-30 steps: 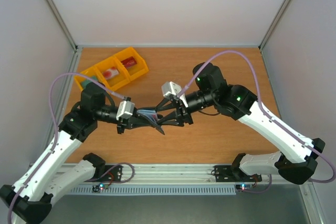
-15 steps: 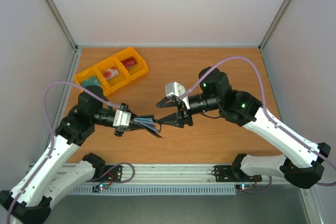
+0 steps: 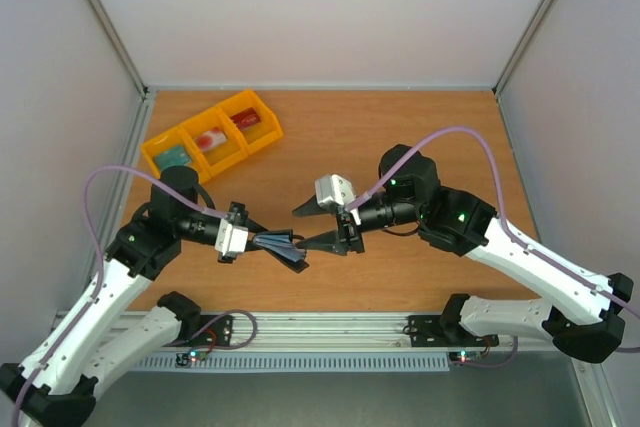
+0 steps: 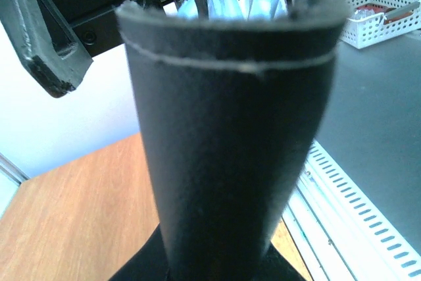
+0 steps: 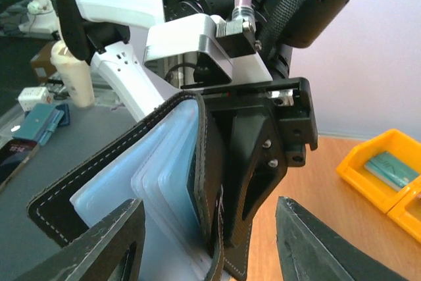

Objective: Take the credit cards out of the card holder

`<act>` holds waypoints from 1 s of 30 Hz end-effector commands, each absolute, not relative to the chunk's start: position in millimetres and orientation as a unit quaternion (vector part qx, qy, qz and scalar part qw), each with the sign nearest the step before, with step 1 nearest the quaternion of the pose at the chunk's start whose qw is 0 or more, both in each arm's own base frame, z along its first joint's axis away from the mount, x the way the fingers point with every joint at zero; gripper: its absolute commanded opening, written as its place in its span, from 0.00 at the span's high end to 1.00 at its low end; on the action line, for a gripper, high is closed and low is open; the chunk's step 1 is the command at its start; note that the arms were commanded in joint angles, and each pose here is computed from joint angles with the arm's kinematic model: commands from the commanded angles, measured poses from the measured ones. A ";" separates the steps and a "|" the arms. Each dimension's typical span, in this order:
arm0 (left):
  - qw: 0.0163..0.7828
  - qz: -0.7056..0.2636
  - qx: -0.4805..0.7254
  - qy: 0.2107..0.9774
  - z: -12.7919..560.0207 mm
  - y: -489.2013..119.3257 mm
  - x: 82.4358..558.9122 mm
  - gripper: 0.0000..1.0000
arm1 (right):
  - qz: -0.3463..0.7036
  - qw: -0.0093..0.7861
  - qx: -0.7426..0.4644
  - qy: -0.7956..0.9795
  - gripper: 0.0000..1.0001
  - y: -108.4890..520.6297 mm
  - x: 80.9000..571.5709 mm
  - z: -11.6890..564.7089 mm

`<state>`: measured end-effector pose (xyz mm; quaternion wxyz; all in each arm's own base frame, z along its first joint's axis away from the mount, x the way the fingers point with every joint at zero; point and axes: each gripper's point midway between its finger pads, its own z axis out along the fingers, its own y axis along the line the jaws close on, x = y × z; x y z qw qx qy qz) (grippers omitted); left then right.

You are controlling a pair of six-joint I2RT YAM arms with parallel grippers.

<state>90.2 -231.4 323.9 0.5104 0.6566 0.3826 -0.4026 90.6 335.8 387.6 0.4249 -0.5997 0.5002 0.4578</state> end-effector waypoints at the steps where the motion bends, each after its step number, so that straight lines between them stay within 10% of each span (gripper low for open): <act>1: 0.540 -0.376 0.674 0.334 327.5 -231.4 85.6 1.00 | 0.440 0.468 -0.604 0.472 0.44 342.2 90.0 396.9; 21: 0.547 -0.375 0.655 0.363 329.6 -234.1 96.8 1.00 | 0.442 0.415 -0.651 0.457 0.28 343.9 71.2 374.3; 30: 0.549 -0.376 0.653 0.362 329.3 -234.6 97.4 1.00 | 0.415 0.429 -0.639 0.486 0.36 340.6 82.6 370.6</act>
